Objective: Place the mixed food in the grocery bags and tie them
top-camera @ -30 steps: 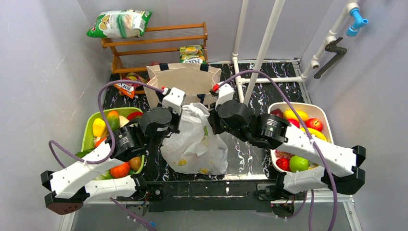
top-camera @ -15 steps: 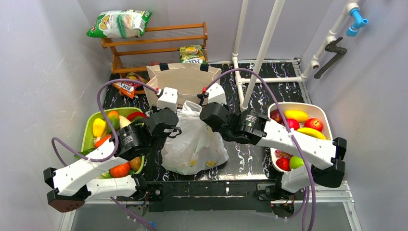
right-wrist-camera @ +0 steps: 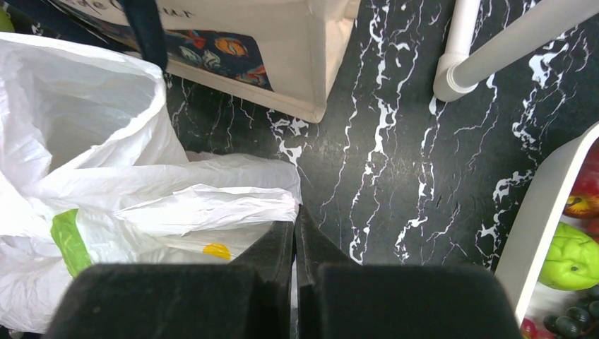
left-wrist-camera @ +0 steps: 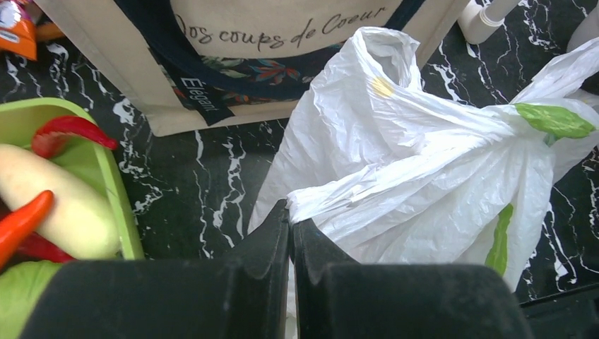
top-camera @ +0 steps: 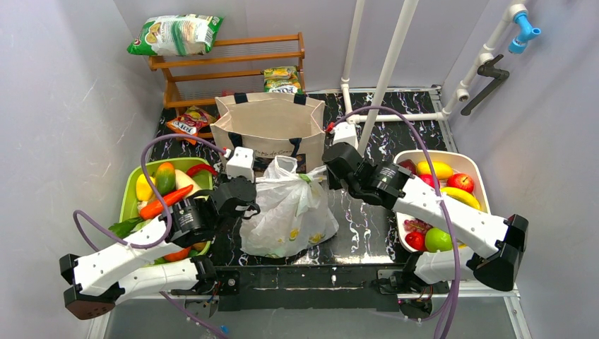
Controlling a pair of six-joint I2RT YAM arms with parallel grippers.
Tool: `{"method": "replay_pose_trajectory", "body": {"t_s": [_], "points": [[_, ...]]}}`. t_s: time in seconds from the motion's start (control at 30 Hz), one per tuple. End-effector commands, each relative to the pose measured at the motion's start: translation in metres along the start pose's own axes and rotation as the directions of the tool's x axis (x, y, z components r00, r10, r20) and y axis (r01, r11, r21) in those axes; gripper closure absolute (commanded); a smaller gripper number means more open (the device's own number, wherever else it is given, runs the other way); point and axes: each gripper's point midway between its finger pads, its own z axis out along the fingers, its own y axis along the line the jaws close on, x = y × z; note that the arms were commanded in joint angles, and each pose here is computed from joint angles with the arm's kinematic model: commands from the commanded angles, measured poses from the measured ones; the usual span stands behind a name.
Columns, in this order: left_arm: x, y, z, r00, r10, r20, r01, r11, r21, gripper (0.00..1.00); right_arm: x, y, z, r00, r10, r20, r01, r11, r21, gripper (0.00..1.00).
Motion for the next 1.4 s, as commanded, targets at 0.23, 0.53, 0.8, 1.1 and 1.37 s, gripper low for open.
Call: {"method": "replay_pose_trajectory", "body": {"t_s": [0.23, 0.53, 0.8, 1.1, 1.37], "points": [[0.035, 0.075, -0.007, 0.994, 0.101, -0.042, -0.109, 0.958, -0.265, 1.0, 0.069, -0.129, 0.003, 0.968, -0.122, -0.218, 0.196, 0.912, 0.36, 0.99], [0.071, 0.085, -0.004, 0.996, 0.028, -0.089, -0.054, 0.949, -0.31, 1.0, 0.104, -0.139, 0.015, 0.959, -0.054, -0.279, 0.15, 0.929, 0.338, 0.99], [0.073, 0.076, -0.005, 0.994, -0.018, -0.107, -0.013, 0.96, -0.279, 1.0, 0.103, -0.13, 0.017, 0.955, -0.011, -0.295, 0.099, 0.953, 0.286, 0.99], [0.053, 0.008, -0.038, 0.949, 0.149, -0.277, -0.1, 0.978, 0.183, 0.38, 0.066, -0.073, -0.005, 0.976, -0.097, -0.196, 0.087, 0.995, -0.056, 0.99], [0.0, -0.097, -0.061, 0.874, 0.463, -0.146, -0.249, 0.685, 0.685, 0.28, 0.065, -0.056, -0.01, 0.971, -0.138, -0.195, 0.121, 0.988, -0.098, 0.99]]}}
